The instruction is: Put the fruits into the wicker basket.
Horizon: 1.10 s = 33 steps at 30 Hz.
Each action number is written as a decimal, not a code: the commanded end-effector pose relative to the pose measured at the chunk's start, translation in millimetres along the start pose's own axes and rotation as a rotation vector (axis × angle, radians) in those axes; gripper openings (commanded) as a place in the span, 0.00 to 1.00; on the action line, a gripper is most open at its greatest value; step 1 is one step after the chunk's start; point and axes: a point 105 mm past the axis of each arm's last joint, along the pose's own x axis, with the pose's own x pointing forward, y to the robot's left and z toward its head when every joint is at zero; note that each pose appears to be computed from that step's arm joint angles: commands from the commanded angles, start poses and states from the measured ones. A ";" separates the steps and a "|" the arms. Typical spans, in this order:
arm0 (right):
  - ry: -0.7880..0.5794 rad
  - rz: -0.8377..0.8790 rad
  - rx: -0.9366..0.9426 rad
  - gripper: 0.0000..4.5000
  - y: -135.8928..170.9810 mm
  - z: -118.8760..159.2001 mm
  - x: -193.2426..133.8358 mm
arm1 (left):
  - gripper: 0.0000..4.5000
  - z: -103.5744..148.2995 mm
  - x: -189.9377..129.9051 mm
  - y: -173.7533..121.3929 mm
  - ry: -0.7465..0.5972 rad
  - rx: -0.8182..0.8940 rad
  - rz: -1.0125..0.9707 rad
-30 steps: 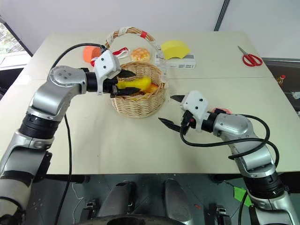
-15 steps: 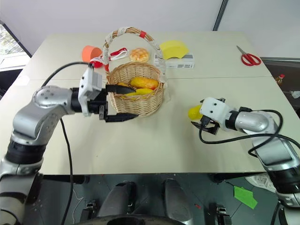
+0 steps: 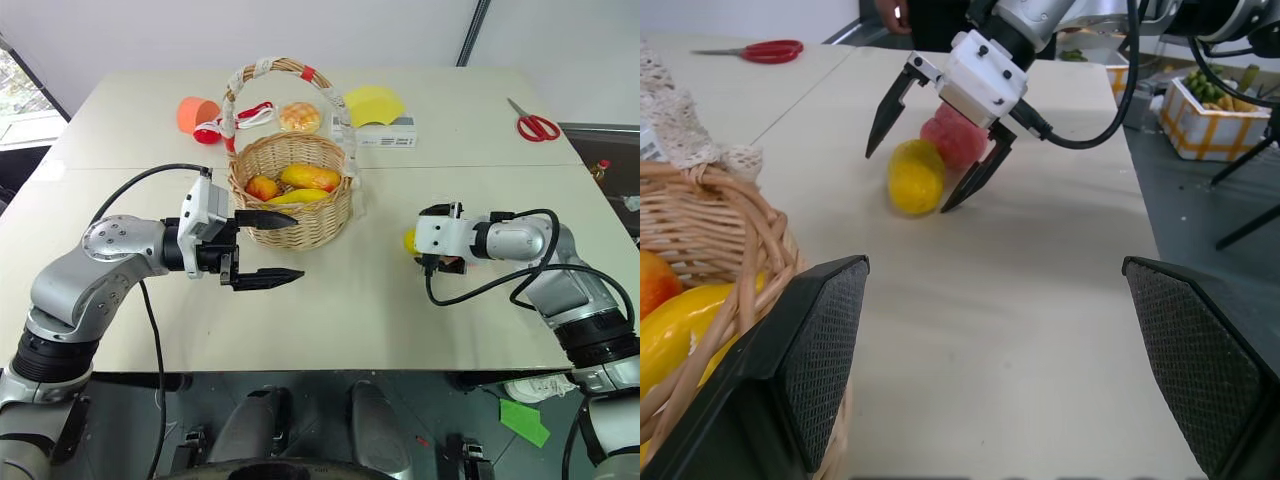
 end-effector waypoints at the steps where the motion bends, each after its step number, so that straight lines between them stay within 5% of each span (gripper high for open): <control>1: 0.015 -0.009 -0.018 0.94 -5.2 -1.7 -2.8 | 0.97 8.7 0.1 -2.7 -0.015 0.037 -0.009; 4: 0.017 -0.009 -0.019 0.75 -5.0 -2.0 -3.0 | 0.98 9.4 1.2 -2.8 -0.024 0.035 -0.015; 7: 0.004 -0.040 -0.036 0.42 -9.2 2.8 -3.7 | 0.98 9.6 0.7 -1.0 -0.031 0.032 -0.009; 12: -0.117 -0.128 -0.052 0.42 -24.9 33.5 -10.8 | 0.98 14.3 -12.8 10.8 -0.093 0.012 0.086; 22: -0.885 -0.100 0.240 0.42 -32.7 193.8 -50.4 | 0.98 -12.6 -85.5 39.3 -0.166 -0.097 0.458; 27: -0.859 -0.252 0.323 0.42 -61.9 226.1 -6.4 | 0.98 -13.3 -83.6 38.4 -0.172 -0.100 0.465; 32: -0.775 -0.312 0.373 0.42 -75.7 227.0 21.2 | 0.98 -9.1 -75.7 36.1 -0.196 -0.095 0.456; 33: -0.772 -0.313 0.376 0.58 -76.4 227.5 22.8 | 0.98 -8.3 -73.7 35.3 -0.201 -0.095 0.452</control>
